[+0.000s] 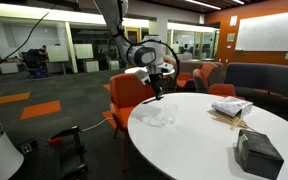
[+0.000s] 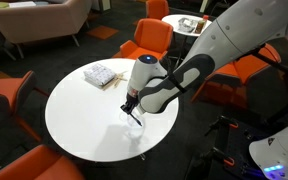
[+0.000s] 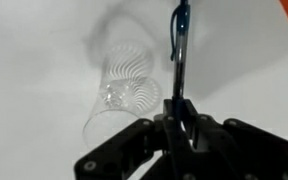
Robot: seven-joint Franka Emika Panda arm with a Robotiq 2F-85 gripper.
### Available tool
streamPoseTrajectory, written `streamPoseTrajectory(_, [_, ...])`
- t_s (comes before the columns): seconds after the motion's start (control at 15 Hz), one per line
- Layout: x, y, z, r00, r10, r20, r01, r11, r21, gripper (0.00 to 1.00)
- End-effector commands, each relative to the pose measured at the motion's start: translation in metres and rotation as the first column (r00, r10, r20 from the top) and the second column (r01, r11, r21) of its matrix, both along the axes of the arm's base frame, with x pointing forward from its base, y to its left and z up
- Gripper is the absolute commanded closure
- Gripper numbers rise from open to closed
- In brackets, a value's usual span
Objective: Take the pen from the table and put it in the cup
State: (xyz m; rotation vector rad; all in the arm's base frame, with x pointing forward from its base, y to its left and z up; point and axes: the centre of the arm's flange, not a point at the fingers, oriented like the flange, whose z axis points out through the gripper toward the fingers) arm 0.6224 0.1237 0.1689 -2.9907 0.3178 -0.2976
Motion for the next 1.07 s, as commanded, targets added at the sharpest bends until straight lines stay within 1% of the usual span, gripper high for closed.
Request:
streamPoseTrajectory(0.0, [-0.008, -0.023, 0.016, 0.998, 0.053, 0.024, -0.054, 0.999, 0.011, 0.99])
streamPoseTrajectory(0.27, [0.002, -0.044, 0.03, 0.993, 0.098, 0.067, -0.1, 0.995, 0.019, 0.99])
streamPoseTrajectory(0.53, [0.023, -0.062, 0.041, 0.978, 0.161, 0.134, -0.164, 0.986, 0.014, 0.99])
streamPoseTrajectory(0.67, [0.036, -0.071, 0.047, 0.954, 0.229, 0.196, -0.233, 0.972, 0.001, 0.99])
streamPoseTrajectory(0.73, [0.041, -0.076, 0.051, 0.933, 0.272, 0.235, -0.279, 0.96, -0.004, 0.99])
streamPoseTrajectory(0.87, [0.047, -0.085, 0.057, 0.886, 0.354, 0.301, -0.359, 0.933, -0.041, 0.99])
streamPoseTrajectory(1.0, [0.049, -0.094, 0.056, 0.829, 0.434, 0.351, -0.437, 0.896, -0.076, 0.99])
